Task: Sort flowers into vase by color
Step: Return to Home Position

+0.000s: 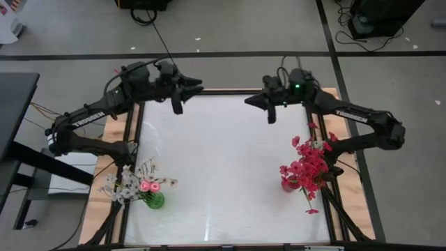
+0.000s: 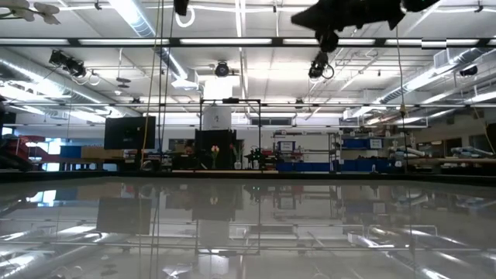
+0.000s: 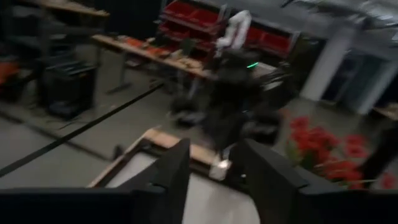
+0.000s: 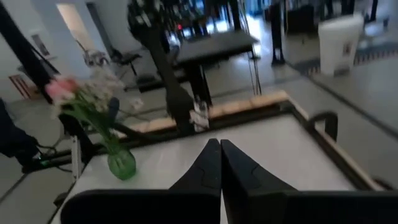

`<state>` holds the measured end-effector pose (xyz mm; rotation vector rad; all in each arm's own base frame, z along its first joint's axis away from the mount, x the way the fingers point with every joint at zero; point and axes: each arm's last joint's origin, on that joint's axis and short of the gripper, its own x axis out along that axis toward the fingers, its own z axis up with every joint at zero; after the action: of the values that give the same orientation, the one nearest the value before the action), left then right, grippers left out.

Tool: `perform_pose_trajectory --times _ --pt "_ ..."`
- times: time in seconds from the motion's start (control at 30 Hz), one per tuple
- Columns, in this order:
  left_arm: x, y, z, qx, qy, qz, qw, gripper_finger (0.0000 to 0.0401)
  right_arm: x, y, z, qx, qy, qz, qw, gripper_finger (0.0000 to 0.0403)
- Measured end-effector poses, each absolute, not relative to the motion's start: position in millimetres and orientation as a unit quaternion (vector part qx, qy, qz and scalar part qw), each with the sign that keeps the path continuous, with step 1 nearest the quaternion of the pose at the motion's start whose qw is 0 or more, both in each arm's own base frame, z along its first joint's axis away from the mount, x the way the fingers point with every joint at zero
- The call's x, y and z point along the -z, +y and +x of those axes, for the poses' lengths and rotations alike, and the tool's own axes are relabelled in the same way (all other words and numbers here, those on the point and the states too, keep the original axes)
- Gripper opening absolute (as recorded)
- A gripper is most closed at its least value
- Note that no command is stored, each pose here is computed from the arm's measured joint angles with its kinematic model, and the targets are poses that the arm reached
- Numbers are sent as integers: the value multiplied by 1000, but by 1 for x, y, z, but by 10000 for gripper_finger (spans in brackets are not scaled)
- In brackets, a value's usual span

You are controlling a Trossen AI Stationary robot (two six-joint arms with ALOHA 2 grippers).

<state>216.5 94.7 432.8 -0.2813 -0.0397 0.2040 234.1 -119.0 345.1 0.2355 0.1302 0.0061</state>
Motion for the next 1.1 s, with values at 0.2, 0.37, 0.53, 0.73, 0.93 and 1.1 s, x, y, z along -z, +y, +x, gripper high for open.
perform_pose_trajectory --times 0.2,0.37,0.53,0.73,0.93,1.1 --pt "-427 104 195 -148 33 -117 982 63 -375 -96 198 2 26 71 997 5" --pt "-399 106 194 -156 38 -100 982 7 -388 -73 164 9 22 -15 1000 5" --pt "-349 105 203 -134 -18 -150 979 6 -391 -57 145 0 13 -30 999 4" --pt "-313 95 205 -52 -36 -153 986 6 -376 -53 135 19 7 -32 999 4" --pt "-291 81 184 -44 -37 -176 983 3 -353 -48 133 -27 -52 25 998 2" --pt "-284 72 165 -55 -58 -192 978 2 -346 -38 123 -34 -94 61 993 1"
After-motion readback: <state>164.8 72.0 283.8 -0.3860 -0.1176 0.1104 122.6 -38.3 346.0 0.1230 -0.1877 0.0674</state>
